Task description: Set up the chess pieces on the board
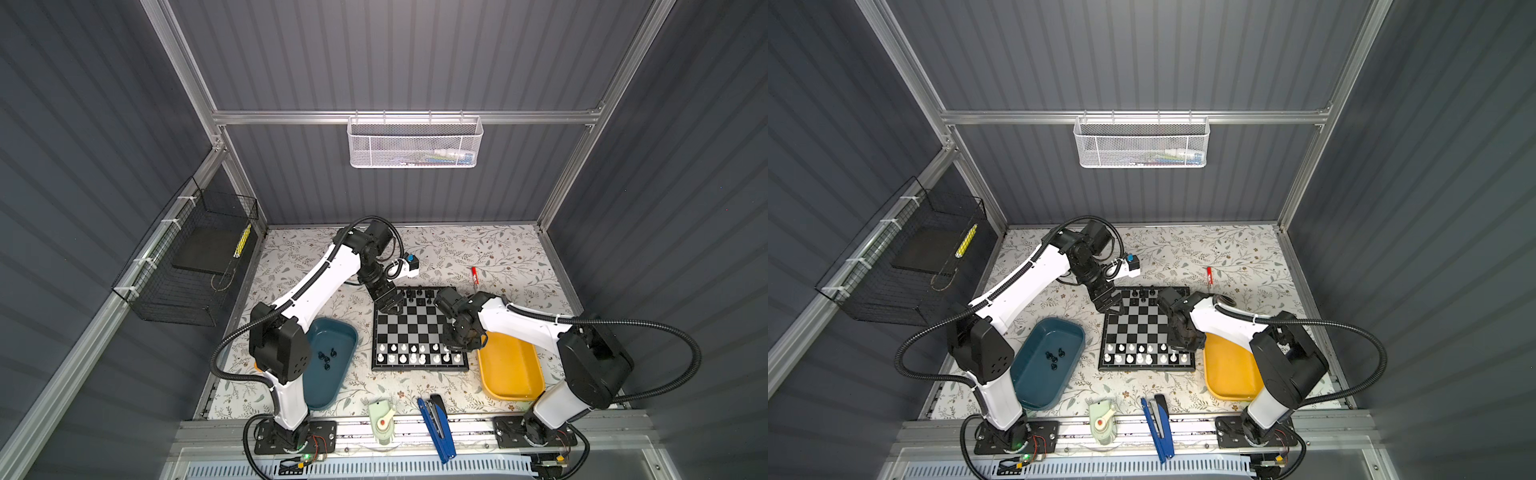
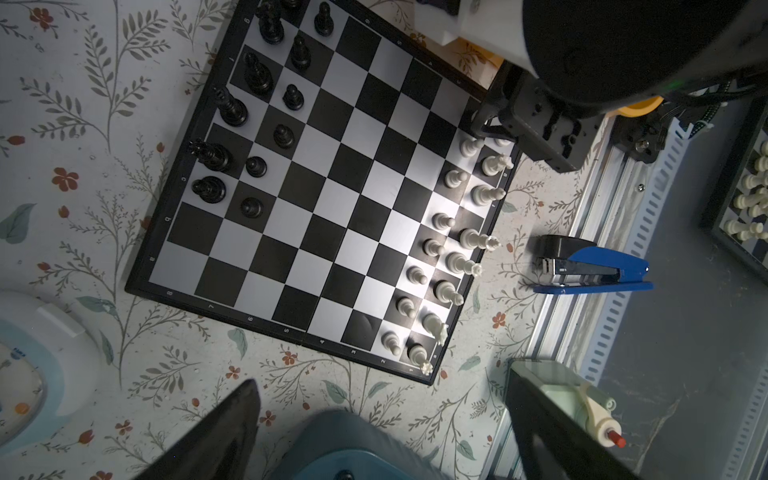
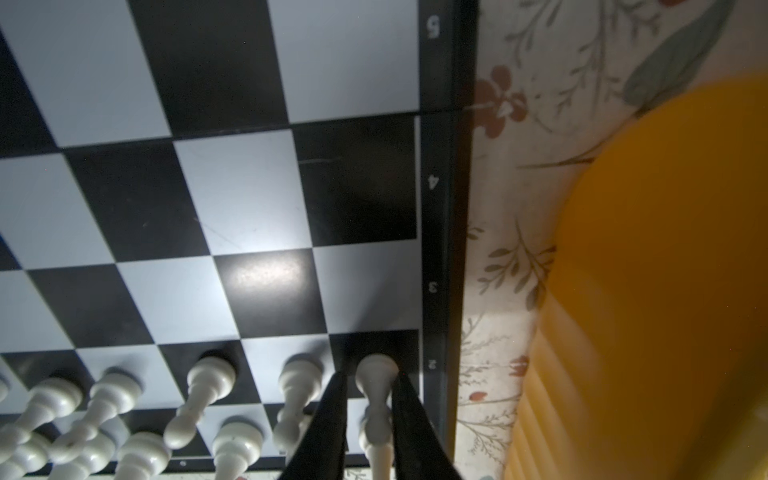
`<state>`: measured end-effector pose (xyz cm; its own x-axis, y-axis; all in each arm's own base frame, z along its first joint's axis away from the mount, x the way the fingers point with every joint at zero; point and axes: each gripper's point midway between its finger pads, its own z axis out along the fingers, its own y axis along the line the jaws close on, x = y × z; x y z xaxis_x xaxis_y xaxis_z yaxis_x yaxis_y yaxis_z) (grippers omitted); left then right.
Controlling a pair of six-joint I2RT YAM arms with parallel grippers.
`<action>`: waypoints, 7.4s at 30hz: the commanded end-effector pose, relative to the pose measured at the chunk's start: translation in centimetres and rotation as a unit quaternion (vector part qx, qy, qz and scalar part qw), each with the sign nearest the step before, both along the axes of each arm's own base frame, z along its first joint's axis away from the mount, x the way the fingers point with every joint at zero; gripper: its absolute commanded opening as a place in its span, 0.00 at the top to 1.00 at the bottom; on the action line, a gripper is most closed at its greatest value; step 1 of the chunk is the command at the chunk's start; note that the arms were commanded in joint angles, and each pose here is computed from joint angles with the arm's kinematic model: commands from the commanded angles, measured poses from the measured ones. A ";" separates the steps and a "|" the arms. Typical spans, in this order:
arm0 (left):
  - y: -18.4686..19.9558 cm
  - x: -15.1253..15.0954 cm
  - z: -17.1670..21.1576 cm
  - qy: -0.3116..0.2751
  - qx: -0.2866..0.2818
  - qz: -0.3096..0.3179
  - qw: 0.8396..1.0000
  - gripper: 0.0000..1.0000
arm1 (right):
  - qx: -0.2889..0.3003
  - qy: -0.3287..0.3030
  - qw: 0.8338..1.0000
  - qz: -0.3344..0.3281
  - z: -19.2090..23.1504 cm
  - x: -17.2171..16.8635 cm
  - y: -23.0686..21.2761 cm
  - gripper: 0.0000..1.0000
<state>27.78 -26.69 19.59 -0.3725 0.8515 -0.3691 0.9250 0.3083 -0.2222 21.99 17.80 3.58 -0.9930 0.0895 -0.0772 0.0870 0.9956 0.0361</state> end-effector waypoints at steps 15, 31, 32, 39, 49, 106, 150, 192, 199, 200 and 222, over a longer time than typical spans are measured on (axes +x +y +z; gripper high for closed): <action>-0.3 -0.6 0.6 0.004 -0.014 -0.012 1.000 0.05 | -0.007 -0.007 1.000 0.000 0.7 0.3 -0.4 0.63; -0.4 -0.6 0.5 0.006 -0.013 -0.012 1.000 0.05 | -0.011 -0.024 1.000 -0.004 2.2 1.0 -0.9 0.61; -0.4 -0.6 0.5 0.006 -0.013 -0.012 1.000 0.05 | -0.010 -0.026 1.000 -0.003 2.4 1.1 -0.9 0.61; -0.2 -0.5 0.5 0.000 -0.009 -0.011 1.000 0.05 | -0.013 -0.048 0.999 0.006 4.9 1.8 -1.0 0.61; 1.4 2.4 0.7 -0.051 0.020 0.039 0.998 0.05 | 0.017 -0.137 0.990 0.014 11.2 4.7 -0.5 0.71; 19.7 -4.5 -10.2 0.036 0.162 0.247 0.955 0.27 | 0.196 -0.261 0.940 0.104 17.0 8.0 4.7 0.70; 18.0 -6.8 -15.9 0.067 0.222 0.197 0.953 0.51 | 0.182 -0.231 0.950 0.108 13.6 7.9 4.5 0.70; 18.1 -6.5 -16.5 0.059 0.242 0.189 0.950 0.92 | 0.193 -0.224 0.947 0.126 13.4 7.7 4.9 0.70; 18.1 -6.1 -16.2 0.051 0.244 0.192 0.949 0.97 | 0.211 -0.222 0.941 0.140 13.8 7.3 5.4 0.70; 18.1 -6.0 -16.1 0.048 0.244 0.193 0.949 0.97 | 0.216 -0.222 0.940 0.144 13.9 7.2 5.6 0.70; 17.9 -4.3 -13.8 0.017 0.236 0.215 0.947 0.97 | 0.247 -0.215 0.928 0.176 14.3 6.6 6.8 0.70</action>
